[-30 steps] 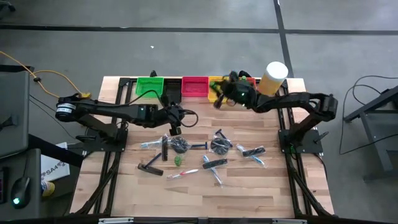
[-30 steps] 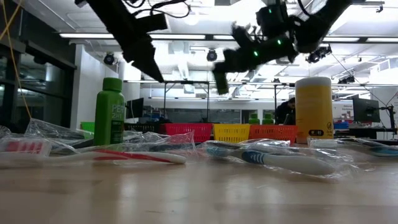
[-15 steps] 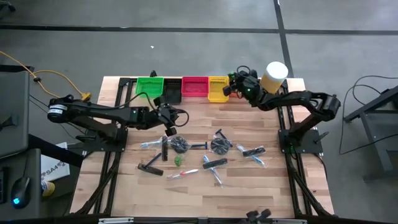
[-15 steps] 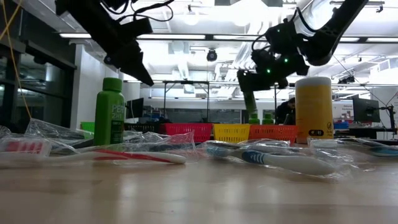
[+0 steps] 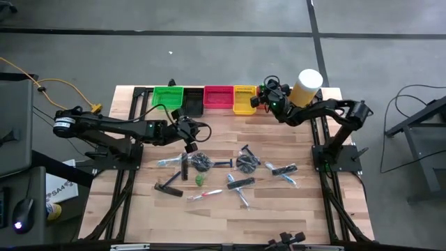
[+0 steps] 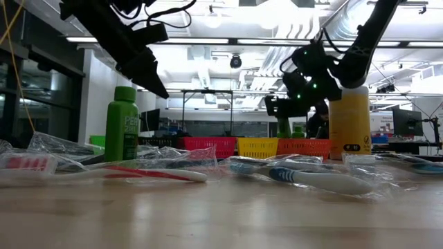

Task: Pick & Place Travel size toiletries
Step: Put the green shampoo bottle into the orange basket

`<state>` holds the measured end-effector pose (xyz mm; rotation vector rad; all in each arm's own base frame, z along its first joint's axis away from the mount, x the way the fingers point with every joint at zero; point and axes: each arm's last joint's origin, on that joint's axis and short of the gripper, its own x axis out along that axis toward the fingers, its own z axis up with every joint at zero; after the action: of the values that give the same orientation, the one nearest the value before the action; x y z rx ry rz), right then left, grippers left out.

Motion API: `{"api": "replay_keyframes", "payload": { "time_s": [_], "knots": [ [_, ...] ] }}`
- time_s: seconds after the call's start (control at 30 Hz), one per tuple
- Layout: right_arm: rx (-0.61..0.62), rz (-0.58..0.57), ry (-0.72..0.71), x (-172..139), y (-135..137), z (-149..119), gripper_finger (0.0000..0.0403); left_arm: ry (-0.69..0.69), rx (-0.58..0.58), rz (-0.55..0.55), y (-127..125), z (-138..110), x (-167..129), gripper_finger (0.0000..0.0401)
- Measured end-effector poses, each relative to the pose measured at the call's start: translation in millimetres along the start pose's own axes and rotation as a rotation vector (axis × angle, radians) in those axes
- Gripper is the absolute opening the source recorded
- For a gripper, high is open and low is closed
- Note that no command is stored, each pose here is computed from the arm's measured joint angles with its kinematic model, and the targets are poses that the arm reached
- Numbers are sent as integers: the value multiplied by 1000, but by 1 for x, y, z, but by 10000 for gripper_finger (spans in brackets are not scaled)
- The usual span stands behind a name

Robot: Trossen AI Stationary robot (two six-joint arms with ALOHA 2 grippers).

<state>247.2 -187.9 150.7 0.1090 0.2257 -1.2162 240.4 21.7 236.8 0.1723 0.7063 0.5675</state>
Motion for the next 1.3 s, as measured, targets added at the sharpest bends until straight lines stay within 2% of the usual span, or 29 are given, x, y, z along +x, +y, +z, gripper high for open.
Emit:
{"api": "replay_keyframes", "payload": {
  "time_s": [0.2,0.4,0.53,0.83,1.1,1.3],
  "knots": [
    [23,1,22,4,1,-9,96,3,2,0,0,0,0,174],
    [48,3,20,4,1,-9,173,3,2,0,0,0,0,174],
    [46,3,22,4,1,-9,194,3,1,0,0,0,0,174],
    [0,30,-10,-7,5,6,183,10,-31,-21,-1,-1,0,174],
    [-66,90,22,-36,10,25,181,88,-71,-29,-2,-10,-3,174],
    [-123,140,75,-59,14,32,181,89,-82,-40,-11,-13,-16,174]
  ]
}}
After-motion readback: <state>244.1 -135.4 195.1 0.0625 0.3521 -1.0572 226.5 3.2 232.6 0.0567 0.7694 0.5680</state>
